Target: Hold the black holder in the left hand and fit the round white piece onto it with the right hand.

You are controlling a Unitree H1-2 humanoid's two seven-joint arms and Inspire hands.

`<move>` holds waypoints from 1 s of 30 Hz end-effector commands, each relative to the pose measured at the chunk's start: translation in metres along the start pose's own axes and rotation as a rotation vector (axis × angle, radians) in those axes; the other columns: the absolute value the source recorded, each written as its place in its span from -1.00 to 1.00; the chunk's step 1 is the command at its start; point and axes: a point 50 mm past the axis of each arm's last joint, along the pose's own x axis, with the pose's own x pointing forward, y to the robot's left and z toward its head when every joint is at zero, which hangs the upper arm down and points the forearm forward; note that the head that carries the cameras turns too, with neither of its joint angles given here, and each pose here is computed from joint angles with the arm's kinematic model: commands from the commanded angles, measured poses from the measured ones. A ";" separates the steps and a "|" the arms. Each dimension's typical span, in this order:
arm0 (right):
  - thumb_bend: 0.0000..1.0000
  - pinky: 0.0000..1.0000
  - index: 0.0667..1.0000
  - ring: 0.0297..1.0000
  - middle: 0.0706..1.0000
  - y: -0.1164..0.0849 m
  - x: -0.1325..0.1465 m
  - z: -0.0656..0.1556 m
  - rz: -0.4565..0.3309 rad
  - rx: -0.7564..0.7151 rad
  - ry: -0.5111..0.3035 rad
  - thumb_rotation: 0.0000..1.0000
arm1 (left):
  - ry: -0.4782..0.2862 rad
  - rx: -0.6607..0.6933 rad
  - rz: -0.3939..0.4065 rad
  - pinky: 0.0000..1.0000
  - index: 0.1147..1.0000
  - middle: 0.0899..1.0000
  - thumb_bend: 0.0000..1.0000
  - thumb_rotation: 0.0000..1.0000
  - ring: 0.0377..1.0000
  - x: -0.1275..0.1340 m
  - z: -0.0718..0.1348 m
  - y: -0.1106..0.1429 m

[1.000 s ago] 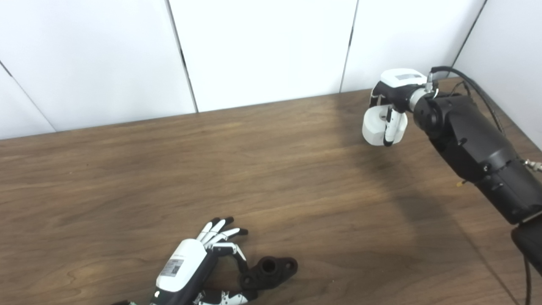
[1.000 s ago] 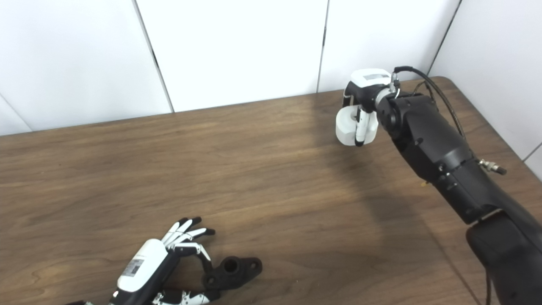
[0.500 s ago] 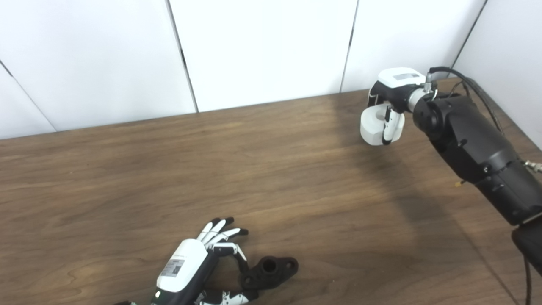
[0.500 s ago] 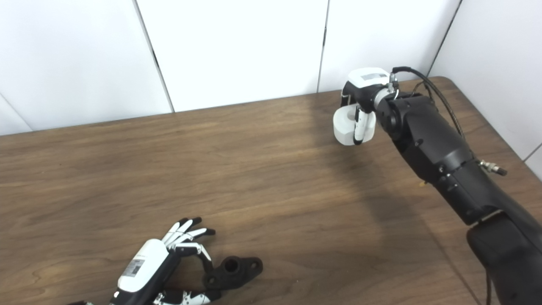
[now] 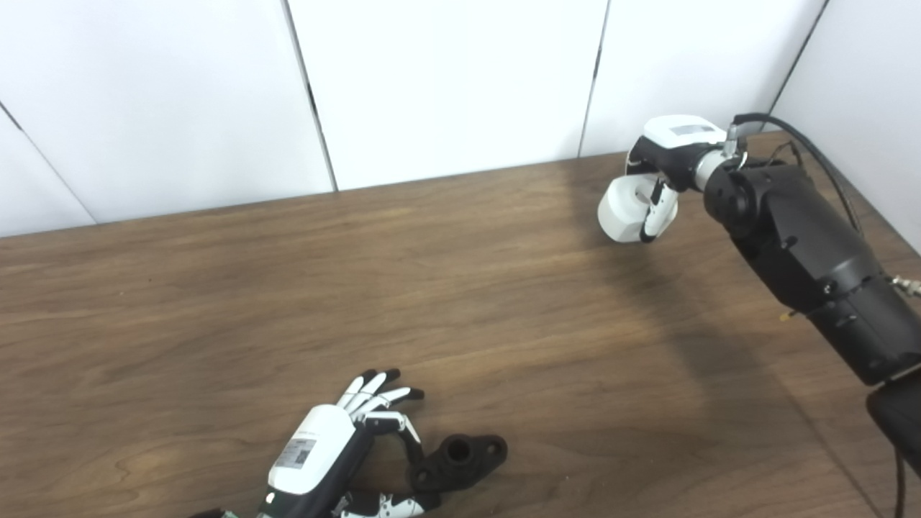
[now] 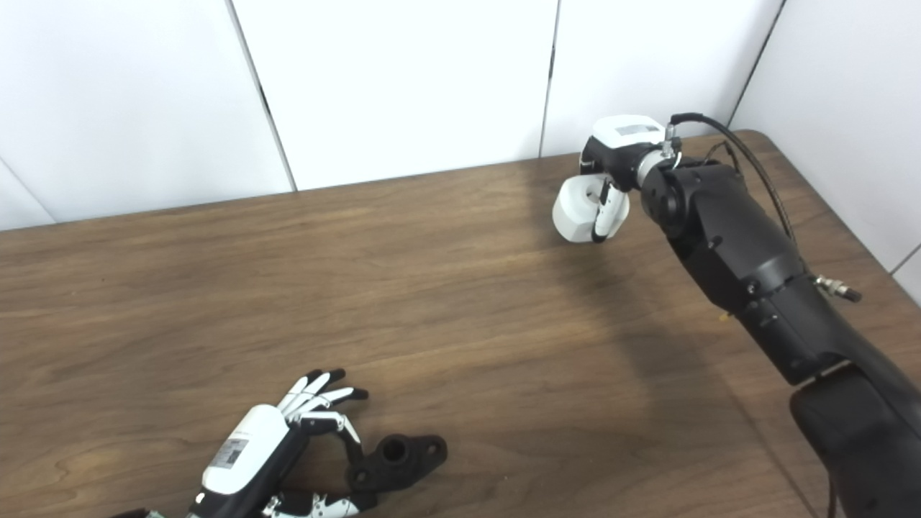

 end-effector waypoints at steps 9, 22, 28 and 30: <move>0.05 -0.79 -0.11 -0.78 -0.57 -0.050 -0.026 0.020 -0.102 0.054 -0.073 -0.79 | 0.085 0.020 -0.212 1.00 -0.16 0.67 0.03 -0.88 0.94 -0.009 -0.012 -0.035; 0.05 -0.68 -0.11 -0.66 -0.54 -0.062 -0.036 0.029 -0.090 0.015 -0.103 -0.73 | 0.081 0.010 -0.204 1.00 -0.16 0.66 0.03 -0.88 0.93 -0.005 -0.009 -0.035; 0.05 -0.51 -0.11 -0.49 -0.38 -0.076 -0.048 0.046 -0.088 -0.054 -0.154 -0.73 | 0.076 0.016 -0.209 1.00 -0.16 0.66 0.03 -0.88 0.93 -0.002 -0.008 -0.035; 0.06 -0.34 -0.10 -0.31 -0.25 -0.079 -0.053 0.054 -0.083 -0.079 -0.181 -0.94 | 0.075 0.016 -0.209 1.00 -0.16 0.66 0.03 -0.88 0.93 -0.001 -0.008 -0.035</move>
